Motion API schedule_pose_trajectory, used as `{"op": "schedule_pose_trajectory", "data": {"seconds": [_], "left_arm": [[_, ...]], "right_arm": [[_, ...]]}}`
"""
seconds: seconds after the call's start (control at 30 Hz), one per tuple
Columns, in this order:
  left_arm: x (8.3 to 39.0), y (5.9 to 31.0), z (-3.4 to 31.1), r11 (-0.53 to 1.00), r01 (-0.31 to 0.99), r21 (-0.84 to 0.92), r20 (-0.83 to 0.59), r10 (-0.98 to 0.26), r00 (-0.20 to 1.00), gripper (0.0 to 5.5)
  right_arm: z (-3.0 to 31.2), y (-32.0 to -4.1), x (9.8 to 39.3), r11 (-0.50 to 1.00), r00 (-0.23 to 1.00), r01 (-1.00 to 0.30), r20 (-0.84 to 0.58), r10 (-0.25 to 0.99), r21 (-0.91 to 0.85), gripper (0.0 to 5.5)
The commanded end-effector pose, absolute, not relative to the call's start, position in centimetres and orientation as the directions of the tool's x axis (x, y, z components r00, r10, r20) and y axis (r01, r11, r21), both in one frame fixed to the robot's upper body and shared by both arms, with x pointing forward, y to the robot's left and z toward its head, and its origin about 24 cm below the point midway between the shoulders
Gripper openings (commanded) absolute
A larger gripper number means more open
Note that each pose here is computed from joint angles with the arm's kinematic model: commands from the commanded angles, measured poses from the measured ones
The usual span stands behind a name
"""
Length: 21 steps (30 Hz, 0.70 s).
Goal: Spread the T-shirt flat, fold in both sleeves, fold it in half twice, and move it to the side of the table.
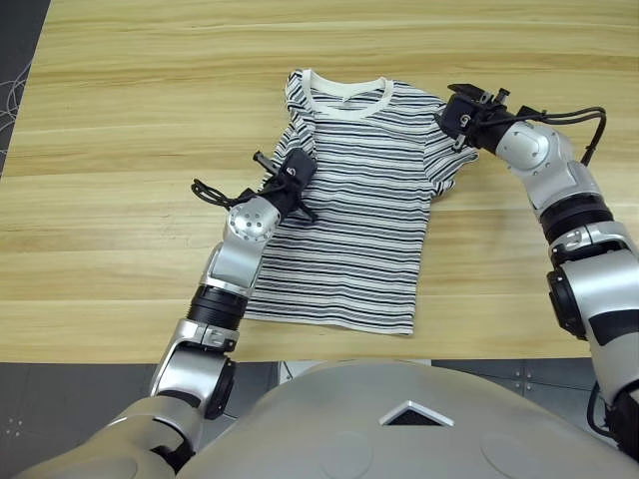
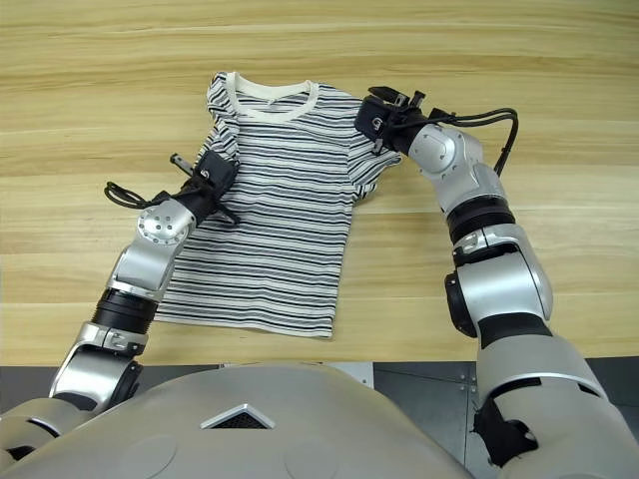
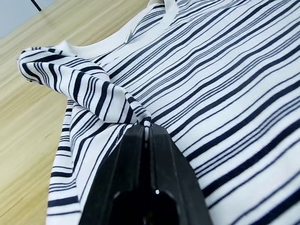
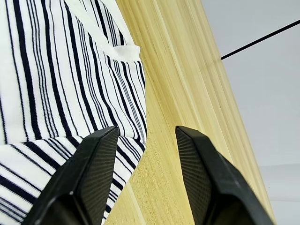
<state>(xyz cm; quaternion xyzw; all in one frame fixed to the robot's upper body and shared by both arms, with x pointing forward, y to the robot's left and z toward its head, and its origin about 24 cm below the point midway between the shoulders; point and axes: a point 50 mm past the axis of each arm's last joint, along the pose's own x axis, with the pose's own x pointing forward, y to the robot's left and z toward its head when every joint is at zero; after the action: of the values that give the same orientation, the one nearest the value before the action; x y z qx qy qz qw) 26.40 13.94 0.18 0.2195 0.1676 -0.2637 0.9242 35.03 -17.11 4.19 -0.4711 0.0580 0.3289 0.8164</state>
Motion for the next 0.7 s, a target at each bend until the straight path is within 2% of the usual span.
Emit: {"op": "schedule_pose_trajectory", "data": {"seconds": [0.03, 0.27, 0.37, 0.43, 0.47, 0.6, 0.7], "left_arm": [[25.6, 14.1, -0.8, 0.718, 0.612, 0.330, -0.472, -0.436, 0.766, 0.77], [24.7, 13.8, -1.4, 0.614, 0.673, 0.413, -0.494, -0.469, 0.732, 1.99], [24.4, 13.3, -0.7, 0.521, 0.690, 0.502, -0.439, -0.534, 0.723, 2.34], [25.0, 12.9, 1.3, 0.515, 0.615, 0.597, -0.290, -0.576, 0.764, 2.55], [25.6, 13.0, 2.7, 0.562, 0.543, 0.624, -0.189, -0.565, 0.803, 2.55], [26.6, 13.3, 7.0, 0.701, 0.361, 0.616, 0.115, -0.533, 0.838, 2.55], [28.0, 14.5, 8.6, 0.761, 0.251, 0.598, 0.204, -0.447, 0.871, 2.55]], "right_arm": [[4.6, -16.9, 35.3, 0.324, 0.775, -0.586, -0.398, 0.490, -0.742, 2.28], [4.6, -16.8, 35.2, 0.324, 0.773, -0.588, -0.398, 0.494, -0.741, 2.28], [4.6, -16.8, 35.2, 0.325, 0.773, -0.588, -0.397, 0.494, -0.740, 2.28], [4.6, -16.7, 35.2, 0.326, 0.772, -0.589, -0.398, 0.495, -0.739, 2.28], [4.6, -16.7, 35.2, 0.325, 0.772, -0.590, -0.398, 0.496, -0.739, 2.28], [4.6, -16.6, 35.2, 0.324, 0.771, -0.591, -0.399, 0.496, -0.739, 2.28], [4.6, -16.6, 35.3, 0.325, 0.772, -0.590, -0.399, 0.496, -0.739, 2.28]]}}
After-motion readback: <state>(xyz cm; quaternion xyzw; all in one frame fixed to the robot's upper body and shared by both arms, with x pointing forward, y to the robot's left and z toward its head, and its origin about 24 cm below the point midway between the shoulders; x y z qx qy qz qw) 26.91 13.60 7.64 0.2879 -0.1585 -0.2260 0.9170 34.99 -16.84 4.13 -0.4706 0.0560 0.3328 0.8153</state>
